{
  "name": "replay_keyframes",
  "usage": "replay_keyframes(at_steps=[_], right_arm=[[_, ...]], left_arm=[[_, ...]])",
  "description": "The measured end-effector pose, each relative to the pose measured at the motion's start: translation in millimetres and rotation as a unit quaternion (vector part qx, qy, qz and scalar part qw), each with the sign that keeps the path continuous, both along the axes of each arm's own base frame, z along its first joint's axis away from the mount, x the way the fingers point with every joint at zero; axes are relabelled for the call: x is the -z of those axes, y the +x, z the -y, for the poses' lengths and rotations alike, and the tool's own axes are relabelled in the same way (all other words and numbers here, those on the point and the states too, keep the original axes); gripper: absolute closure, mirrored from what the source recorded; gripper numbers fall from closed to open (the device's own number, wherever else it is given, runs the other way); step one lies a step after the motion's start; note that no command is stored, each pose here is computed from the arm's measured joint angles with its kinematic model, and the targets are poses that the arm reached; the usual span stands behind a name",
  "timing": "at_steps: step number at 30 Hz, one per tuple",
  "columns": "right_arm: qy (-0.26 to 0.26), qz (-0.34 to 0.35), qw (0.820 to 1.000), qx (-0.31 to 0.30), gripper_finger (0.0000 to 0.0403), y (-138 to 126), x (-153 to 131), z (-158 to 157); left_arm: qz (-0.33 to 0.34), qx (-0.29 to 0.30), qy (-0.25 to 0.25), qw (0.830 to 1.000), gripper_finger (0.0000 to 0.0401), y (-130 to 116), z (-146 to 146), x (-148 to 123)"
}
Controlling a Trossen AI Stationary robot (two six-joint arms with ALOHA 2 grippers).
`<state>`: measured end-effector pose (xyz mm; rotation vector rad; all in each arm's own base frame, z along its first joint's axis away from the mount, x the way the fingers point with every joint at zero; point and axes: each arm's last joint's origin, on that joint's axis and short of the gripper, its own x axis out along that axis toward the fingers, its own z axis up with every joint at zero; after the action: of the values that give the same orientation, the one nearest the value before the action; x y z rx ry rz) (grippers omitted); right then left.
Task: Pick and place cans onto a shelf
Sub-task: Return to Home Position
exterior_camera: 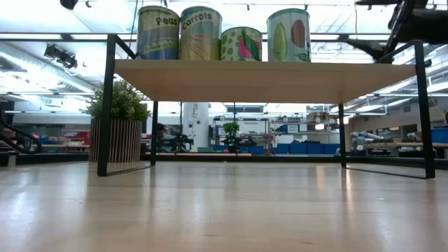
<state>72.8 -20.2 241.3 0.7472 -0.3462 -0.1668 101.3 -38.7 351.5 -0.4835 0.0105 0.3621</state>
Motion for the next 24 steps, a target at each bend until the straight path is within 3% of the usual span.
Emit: replay_keyframes(at_steps=[9, 24], right_arm=[[0.053, 0.056, 0.997, 0.002, 0.0059, 16, 42, 6], [0.044, 0.048, 0.997, 0.037, 0.0059, 14, 46, 13]], left_arm=[[0.075, -0.001, -0.032, 0.997, 0.0204, 20, 9, 52], [0.238, -0.039, -0.065, 0.968, 0.0204, 1, -15, 131]])
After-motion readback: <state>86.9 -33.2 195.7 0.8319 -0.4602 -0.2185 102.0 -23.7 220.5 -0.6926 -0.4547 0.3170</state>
